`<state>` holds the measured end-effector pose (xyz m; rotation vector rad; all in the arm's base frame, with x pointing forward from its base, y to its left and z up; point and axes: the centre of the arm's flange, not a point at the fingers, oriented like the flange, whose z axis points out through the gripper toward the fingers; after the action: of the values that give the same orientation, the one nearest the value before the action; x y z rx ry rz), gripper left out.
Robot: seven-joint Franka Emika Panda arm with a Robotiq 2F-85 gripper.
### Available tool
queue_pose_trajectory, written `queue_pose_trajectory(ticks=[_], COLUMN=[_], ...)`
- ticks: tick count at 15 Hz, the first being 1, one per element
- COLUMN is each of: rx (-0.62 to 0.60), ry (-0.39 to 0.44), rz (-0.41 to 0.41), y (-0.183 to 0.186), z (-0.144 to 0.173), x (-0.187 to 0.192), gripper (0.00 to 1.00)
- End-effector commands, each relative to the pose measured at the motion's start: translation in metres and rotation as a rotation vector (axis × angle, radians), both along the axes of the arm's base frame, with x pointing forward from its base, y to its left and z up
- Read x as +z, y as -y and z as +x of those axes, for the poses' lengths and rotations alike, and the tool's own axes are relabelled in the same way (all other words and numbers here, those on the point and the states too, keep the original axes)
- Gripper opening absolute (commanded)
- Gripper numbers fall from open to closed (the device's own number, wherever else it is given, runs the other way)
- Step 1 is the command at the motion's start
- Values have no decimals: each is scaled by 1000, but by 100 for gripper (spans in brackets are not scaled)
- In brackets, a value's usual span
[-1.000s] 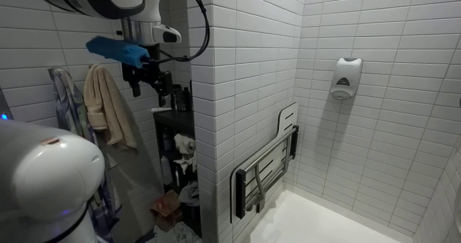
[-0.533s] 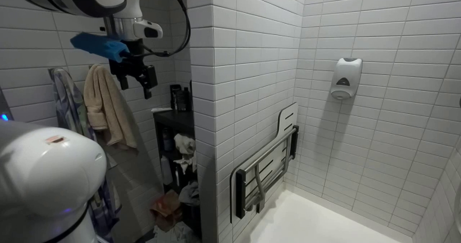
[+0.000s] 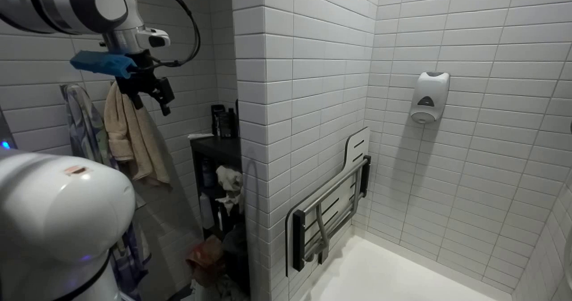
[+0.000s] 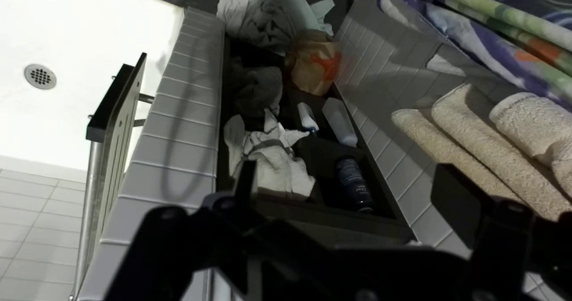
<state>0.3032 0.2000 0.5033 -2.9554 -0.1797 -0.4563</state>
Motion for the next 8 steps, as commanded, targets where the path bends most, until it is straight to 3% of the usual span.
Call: queue_pose_trajectory(ticks=[1,5,8], rx=[10,61,86], ry=[49,104,92], rz=[-56,-101,-101], y=[-32,-50,-51], z=[25,43,53], x=[-14,-34,-52], gripper=[100,100,100])
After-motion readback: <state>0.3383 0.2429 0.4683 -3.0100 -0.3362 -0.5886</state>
